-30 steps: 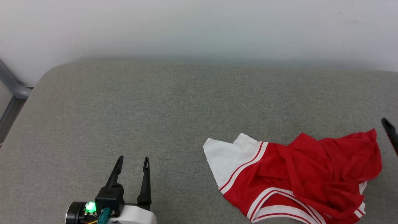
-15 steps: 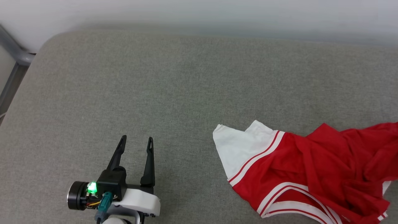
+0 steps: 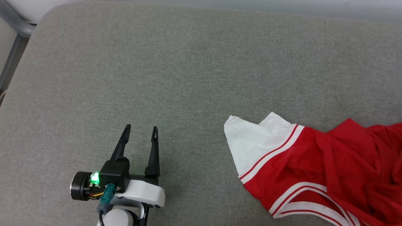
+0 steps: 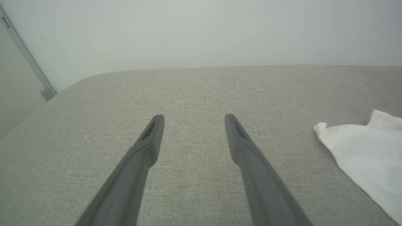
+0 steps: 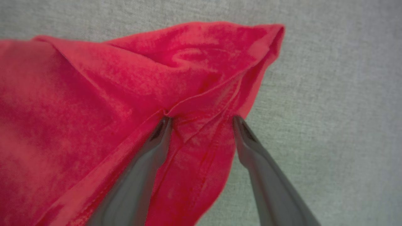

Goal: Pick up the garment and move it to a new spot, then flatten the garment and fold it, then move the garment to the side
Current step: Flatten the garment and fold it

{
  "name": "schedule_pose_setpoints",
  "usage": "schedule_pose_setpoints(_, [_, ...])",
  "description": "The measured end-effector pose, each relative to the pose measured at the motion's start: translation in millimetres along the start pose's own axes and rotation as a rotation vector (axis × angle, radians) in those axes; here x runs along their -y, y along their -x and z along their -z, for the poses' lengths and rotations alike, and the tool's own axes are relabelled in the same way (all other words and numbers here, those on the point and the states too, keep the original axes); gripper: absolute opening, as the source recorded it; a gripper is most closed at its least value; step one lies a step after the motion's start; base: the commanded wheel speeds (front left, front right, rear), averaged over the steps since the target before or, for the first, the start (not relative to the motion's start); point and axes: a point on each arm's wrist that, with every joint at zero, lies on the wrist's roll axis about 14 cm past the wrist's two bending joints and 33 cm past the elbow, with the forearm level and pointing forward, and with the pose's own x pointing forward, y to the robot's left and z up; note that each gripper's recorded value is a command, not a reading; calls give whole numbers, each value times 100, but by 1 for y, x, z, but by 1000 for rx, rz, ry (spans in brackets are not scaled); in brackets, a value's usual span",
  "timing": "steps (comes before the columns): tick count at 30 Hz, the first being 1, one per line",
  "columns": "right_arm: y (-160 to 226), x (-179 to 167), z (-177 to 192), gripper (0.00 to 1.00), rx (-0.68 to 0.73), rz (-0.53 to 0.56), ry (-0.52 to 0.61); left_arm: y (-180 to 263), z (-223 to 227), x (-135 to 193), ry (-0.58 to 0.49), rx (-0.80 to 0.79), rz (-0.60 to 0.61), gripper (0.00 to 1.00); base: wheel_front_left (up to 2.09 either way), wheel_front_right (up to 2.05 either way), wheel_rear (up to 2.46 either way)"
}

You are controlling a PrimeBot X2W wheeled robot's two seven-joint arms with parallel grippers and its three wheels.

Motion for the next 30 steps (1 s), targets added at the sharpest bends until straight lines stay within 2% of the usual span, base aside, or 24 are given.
schedule_pose_setpoints(2, [-1, -2, 1, 100, 5, -8, -9, 0, 0, 0, 1, -1, 0, 100, 0, 0, 0])
schedule_pose_setpoints(3, [-1, -3, 0, 55, 20, -14, -15, 0, 0, 0, 0, -1, -2, 100, 0, 0, 0])
schedule_pose_setpoints(4, [0, -3, -2, 1, 42, -20, -27, 0, 0, 1, 1, 0, -1, 100, 0, 0, 0])
schedule_pose_setpoints(10, [22, -1, -35, 0, 274, -22, -38, 1, -9, 4, 5, 26, 8, 100, 0, 0, 0])
schedule_pose_setpoints(15, [67, 3, -72, 0, 516, -16, 1, 11, -18, 4, 10, 48, 7, 100, 0, 0, 0])
schedule_pose_setpoints(24, [143, -18, -102, 0, 778, -63, 56, 24, -26, 8, 20, 71, 14, 100, 0, 0, 0])
schedule_pose_setpoints(30, [168, -52, -120, 0, 858, -115, 119, 27, -27, 8, 23, 73, 13, 100, 0, 0, 0])
